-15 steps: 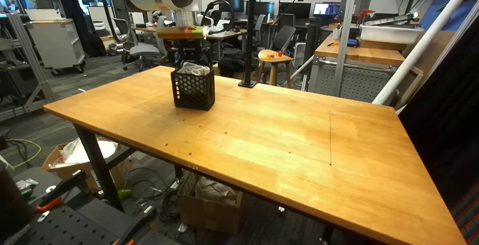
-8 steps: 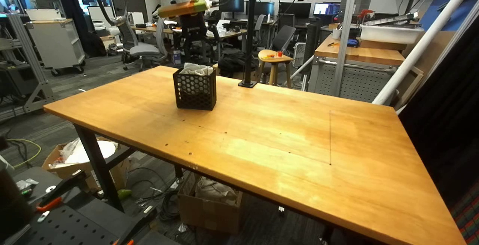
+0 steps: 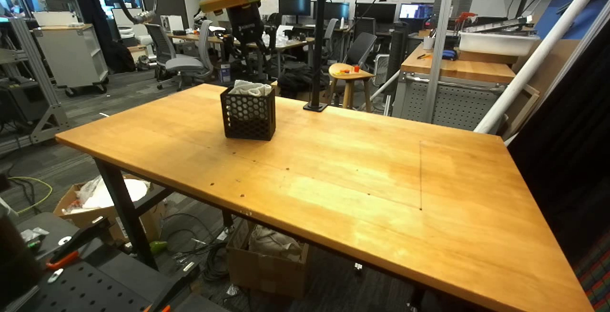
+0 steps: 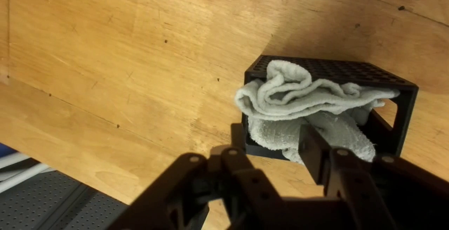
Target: Put the white towel inside the black basket
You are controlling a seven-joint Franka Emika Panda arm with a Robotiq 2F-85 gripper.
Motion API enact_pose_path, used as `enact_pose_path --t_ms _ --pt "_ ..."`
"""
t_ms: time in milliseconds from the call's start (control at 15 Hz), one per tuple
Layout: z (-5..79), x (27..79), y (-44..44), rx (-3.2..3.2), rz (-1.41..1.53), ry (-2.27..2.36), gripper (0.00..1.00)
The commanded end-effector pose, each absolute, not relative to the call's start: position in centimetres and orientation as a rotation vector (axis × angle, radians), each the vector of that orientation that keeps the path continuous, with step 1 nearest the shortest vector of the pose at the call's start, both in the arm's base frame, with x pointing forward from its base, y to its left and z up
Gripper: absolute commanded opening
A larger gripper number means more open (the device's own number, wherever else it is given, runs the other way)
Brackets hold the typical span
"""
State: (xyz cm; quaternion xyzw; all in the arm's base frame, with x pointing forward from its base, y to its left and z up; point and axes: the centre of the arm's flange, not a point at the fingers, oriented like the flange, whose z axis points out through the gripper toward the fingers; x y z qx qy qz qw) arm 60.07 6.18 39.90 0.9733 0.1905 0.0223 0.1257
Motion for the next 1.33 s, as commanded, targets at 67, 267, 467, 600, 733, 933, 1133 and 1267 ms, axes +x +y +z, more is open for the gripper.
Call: enact_pose_path --t_ms 67,267,467,600,733,933,1133,1267 --pt "39.2 60.2 5.8 2.812 0.055 0.566 0.08" --pt "38.4 60.2 5.1 2.814 0.036 0.569 0.0" --pt "37.7 60.4 4.7 2.815 0.017 0.577 0.01" --pt "37.3 60.6 4.7 2.817 0.01 0.583 0.02" --pt "36.9 60.9 4.9 2.822 0.009 0.594 0.01" --pt "36.1 61.4 5.8 2.842 0.045 0.606 0.02" --pt "35.3 61.8 6.8 2.858 0.083 0.62 0.02" --pt "34.7 61.8 7.1 2.866 0.098 0.622 0.02"
